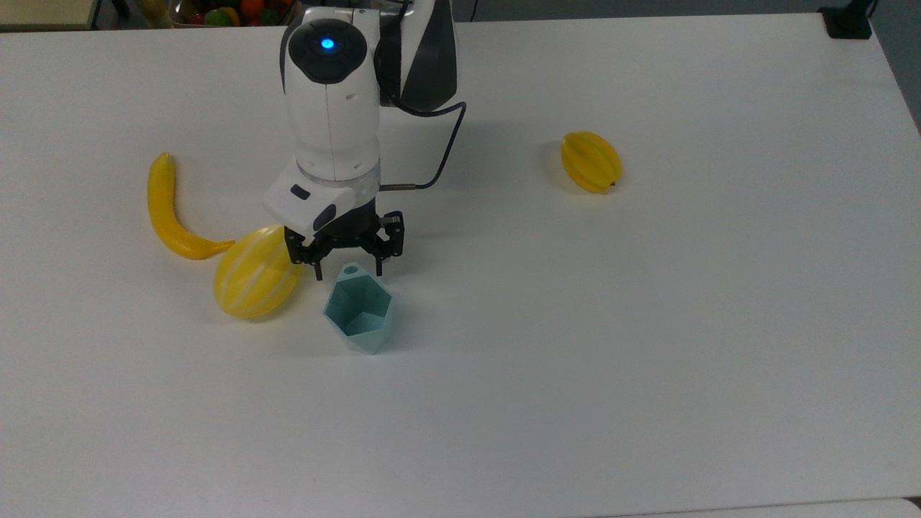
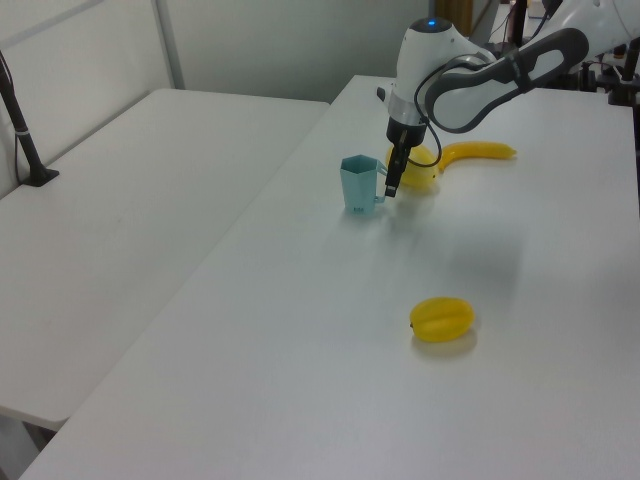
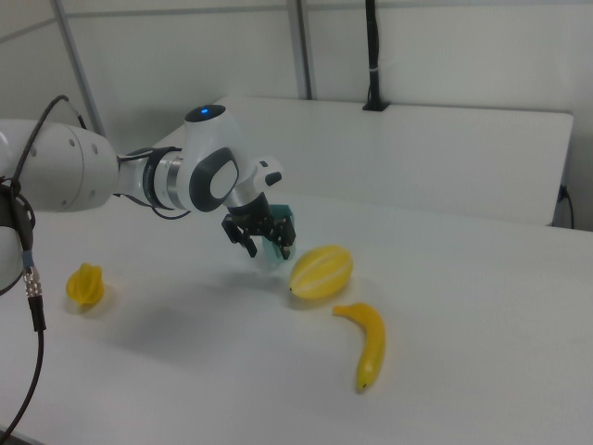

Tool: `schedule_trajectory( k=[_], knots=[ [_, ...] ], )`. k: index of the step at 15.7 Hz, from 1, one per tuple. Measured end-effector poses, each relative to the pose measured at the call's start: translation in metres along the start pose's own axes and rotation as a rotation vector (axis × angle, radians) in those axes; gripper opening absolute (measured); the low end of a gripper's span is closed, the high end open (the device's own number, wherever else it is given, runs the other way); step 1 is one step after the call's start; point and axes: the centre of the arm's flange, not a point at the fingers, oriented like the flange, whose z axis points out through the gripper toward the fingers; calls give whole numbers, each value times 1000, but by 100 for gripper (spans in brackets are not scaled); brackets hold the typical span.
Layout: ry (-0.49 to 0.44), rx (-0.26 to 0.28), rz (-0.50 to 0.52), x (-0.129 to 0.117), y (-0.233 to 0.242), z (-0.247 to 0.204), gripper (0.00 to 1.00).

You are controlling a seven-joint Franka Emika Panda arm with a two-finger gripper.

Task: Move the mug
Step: 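Close the gripper on the teal mug's rim, then drag the teal mug away from the striped melon toward the lemon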

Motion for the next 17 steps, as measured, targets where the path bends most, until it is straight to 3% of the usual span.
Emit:
schedule_trajectory(
  k=[2,4,9,10,11,17],
  knots=[
    [0,3,-11,1,-8,1,56],
    [6,2,-12,3,-8,0,41],
    [28,-1,-10,5,-7,-3,37],
    [30,-1,-10,5,-7,-3,34],
    [34,-2,-10,6,-7,-4,25],
    [43,-3,9,6,-6,-10,24]
  ],
)
